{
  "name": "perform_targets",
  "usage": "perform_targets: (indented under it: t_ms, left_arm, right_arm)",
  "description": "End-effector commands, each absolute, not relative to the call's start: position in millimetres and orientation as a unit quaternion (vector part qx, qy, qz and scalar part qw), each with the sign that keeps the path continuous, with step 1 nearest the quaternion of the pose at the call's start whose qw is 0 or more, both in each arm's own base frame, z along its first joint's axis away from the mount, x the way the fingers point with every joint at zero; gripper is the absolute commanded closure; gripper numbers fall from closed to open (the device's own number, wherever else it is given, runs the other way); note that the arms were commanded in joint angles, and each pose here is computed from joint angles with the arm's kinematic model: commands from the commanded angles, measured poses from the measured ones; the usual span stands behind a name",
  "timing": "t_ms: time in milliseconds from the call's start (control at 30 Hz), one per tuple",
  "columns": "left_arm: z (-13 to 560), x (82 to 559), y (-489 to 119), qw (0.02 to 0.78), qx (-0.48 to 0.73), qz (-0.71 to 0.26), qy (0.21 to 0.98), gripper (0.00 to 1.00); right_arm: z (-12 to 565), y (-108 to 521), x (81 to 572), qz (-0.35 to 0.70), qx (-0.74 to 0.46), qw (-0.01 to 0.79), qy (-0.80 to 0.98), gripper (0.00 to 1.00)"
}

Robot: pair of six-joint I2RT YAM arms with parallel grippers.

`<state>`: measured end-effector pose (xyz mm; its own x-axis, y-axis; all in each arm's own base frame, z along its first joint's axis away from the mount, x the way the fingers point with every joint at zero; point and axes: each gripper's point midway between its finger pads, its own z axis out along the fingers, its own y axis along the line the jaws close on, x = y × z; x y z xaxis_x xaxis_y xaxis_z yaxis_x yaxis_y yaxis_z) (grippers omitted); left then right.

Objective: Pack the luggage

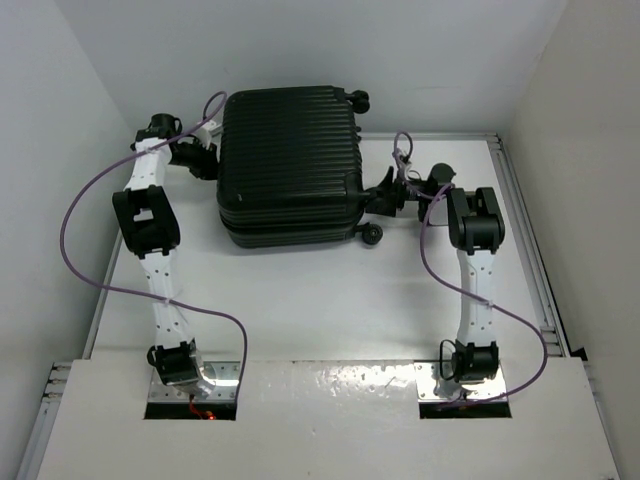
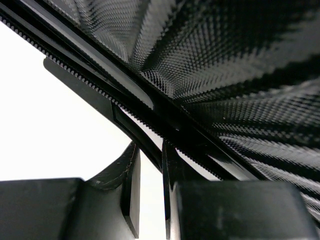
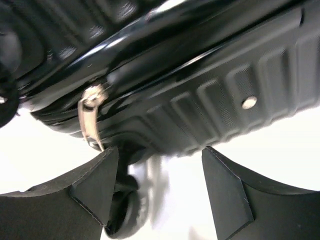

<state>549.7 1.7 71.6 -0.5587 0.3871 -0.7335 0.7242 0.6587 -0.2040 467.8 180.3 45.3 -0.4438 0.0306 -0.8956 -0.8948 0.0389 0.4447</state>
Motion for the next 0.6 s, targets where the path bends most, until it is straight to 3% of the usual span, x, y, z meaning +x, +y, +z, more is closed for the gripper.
perform_targets:
  t_ms: [0,233,300,367,567]
  left_arm:
    - [-31,458,-54,0.141,0.343,-0.354,0.859,1.0]
    - [-34,461,-55,0.143,0.326,-0.352,0.866,1.0]
    - [-35,463,-54,0.143,0.324,-0.347,0.868,1.0]
    - [-33,464,-54,0.146,0.322,-0.345,0.869,1.0]
    - [-34,466,-52,0.146,0.32,-0.339,0.873,1.0]
  right_arm:
    - [95,157,443,0.511,-0.521,0.457,0.509,0.32]
    - [101,159,436,0.516,-0.469,0.48,0.532,0.29]
    - [114,159,452,0.524,-0.397,0.493,0.571,0.28]
    - [106,155,468,0.549,-0.276,0.431,0.66,0.28]
    - [113,149,460,0.506,-0.352,0.485,0.621,0.29]
